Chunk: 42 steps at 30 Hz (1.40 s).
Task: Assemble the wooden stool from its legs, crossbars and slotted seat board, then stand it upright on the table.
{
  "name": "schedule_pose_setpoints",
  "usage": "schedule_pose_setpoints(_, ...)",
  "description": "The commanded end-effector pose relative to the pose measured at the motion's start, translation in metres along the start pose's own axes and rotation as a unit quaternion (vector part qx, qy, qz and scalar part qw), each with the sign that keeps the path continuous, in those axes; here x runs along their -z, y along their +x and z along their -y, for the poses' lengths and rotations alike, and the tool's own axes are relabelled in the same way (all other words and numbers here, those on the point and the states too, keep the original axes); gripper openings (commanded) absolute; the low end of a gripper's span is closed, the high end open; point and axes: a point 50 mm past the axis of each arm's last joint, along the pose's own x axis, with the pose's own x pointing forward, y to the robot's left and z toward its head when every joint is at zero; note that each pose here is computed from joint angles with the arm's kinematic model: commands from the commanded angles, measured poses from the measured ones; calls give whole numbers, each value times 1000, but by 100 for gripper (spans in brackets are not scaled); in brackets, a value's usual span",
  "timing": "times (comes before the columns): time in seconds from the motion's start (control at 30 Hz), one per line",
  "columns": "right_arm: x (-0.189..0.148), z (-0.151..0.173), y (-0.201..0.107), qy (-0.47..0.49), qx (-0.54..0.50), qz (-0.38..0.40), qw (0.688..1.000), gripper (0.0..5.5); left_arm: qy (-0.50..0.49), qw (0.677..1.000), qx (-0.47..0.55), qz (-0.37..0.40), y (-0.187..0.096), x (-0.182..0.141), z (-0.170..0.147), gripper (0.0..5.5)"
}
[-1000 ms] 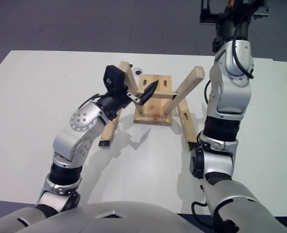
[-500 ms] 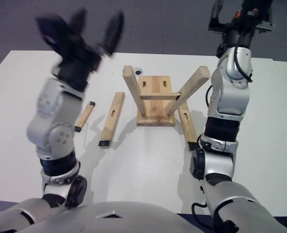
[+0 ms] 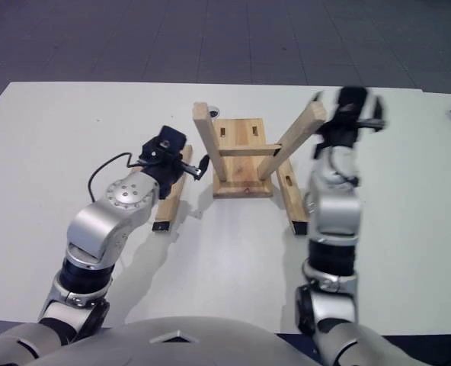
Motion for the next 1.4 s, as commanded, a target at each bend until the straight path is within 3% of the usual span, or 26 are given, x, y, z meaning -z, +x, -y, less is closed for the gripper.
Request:
schedule_pose_setpoints(0.03,9,-11,-7,1,-14,-37,999,540,2,998,43,37,7,-28,21,538)
schedule_pose_setpoints(0.17,19,8,4,-25,49,-59,997,540,-1,999,50,18,10,-22,24,538)
schedule_pose_setpoints(0.27,23,22,15,-38,87,-66,993,540,-2,998,52,-33,8,0,21,538)
schedule_pose_setpoints(0.37,10,35,26,-54,104,-24,993,540,-8,996,5,-88,5,32,0,538)
schedule_pose_setpoints(0.43,1,45,33,-63,119,4,991,540,-51,994,-76,-68,7,33,-30,538)
schedule_pose_setpoints(0.5,-6,52,38,-65,131,28,989,540,-123,978,-165,37,8,3,-62,538)
schedule_pose_setpoints(0.57,-12,56,42,-71,134,52,987,540,-196,944,-186,191,0,-46,-79,538)
schedule_pose_setpoints(0.67,-10,65,47,-69,148,51,985,540,-255,859,-89,434,-29,-140,-77,538)
schedule_pose_setpoints(0.73,-6,74,48,-61,165,42,983,540,-266,817,-43,509,-45,-173,-75,538)
schedule_pose_setpoints(0.77,-6,76,48,-63,170,45,982,540,-258,813,-35,520,-46,-179,-74,538)
schedule_pose_setpoints(0.8,-7,78,47,-67,173,49,981,540,-242,824,-30,511,-42,-177,-71,538)
schedule_pose_setpoints(0.87,-8,80,47,-68,174,52,981,540,-210,883,12,419,-14,-154,-49,538)
schedule_pose_setpoints(0.93,-8,81,47,-68,174,51,981,540,-154,955,78,241,22,-94,-6,538)
schedule_pose_setpoints(1.0,-7,79,47,-70,170,50,982,540,-96,981,127,111,33,-30,26,538)
schedule_pose_setpoints(1.07,-5,79,48,-69,163,45,983,540,-85,981,170,33,33,9,45,538)
schedule_pose_setpoints(1.13,-2,78,47,-67,154,38,985,540,-98,979,173,48,34,11,49,538)
schedule_pose_setpoints(1.3,10,73,45,-64,138,22,988,540,-177,936,174,251,30,-66,48,538)
schedule_pose_setpoints(1.4,12,72,45,-58,134,18,989,540,-225,903,148,335,23,-103,33,538)
